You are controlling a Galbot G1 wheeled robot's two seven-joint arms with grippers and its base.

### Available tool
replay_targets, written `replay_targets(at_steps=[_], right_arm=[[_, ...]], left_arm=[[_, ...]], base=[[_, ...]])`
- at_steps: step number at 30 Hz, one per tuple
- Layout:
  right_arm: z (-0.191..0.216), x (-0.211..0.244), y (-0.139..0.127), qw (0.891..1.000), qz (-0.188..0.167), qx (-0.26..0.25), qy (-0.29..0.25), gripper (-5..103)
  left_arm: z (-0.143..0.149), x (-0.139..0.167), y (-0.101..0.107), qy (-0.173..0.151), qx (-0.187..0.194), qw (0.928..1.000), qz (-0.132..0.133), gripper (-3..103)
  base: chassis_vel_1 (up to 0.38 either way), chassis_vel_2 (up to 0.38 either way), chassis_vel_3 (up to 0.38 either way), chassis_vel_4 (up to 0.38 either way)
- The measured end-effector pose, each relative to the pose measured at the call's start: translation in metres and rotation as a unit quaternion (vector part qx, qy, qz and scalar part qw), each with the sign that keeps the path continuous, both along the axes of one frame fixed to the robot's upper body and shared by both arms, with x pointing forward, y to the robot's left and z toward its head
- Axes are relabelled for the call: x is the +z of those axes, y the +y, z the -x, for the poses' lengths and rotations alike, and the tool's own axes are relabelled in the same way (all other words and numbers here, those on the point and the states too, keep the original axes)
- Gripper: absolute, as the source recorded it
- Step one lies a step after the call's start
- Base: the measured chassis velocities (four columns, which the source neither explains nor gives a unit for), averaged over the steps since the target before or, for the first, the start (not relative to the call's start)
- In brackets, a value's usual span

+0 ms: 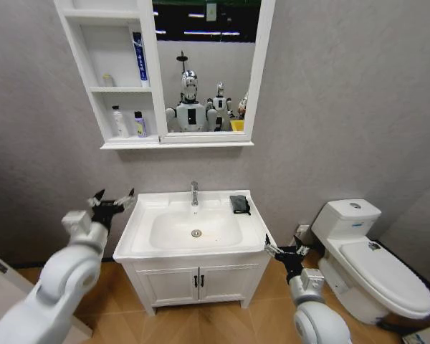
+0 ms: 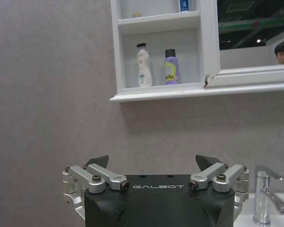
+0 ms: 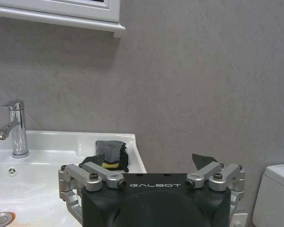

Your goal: Move facial cleanser and shampoo from washbasin to cabinet, then wipe washbasin with towel.

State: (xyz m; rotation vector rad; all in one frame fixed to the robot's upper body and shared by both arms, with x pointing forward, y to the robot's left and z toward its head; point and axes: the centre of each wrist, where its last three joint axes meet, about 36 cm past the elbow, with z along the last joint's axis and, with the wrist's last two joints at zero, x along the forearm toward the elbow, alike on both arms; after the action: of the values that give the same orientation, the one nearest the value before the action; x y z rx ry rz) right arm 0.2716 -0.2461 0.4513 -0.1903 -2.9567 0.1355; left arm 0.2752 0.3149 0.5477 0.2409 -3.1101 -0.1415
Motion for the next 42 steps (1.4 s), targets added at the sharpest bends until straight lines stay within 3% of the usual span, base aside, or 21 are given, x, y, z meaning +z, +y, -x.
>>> replay_targets(at_steps=[5,12,42], right_arm=[[-0.005,-0.002,-0.004,1.000,0.004,0.004,-0.001,100],[-0.012,-0.006,-0.007,1.000,0.004,0.009,-0.002,100],[-0.021,0.000,-0.010,0.999,-0.005,0.042,-0.001,100]], left_arm=[[0.047,-0.011,-0.013,0.027,0.000,0.9996,0.005,100],[0.070,-0.030,-0.026,0.044,0.002,0.9990,0.002,100],[0.067,-0.033,-0.026,0.042,0.011,0.9991,0.000,100]], base=[[0.000,0.000,0.000,0.000],[0.000,0.000,0.000,0.000],[0.000,0.000,0.000,0.000]])
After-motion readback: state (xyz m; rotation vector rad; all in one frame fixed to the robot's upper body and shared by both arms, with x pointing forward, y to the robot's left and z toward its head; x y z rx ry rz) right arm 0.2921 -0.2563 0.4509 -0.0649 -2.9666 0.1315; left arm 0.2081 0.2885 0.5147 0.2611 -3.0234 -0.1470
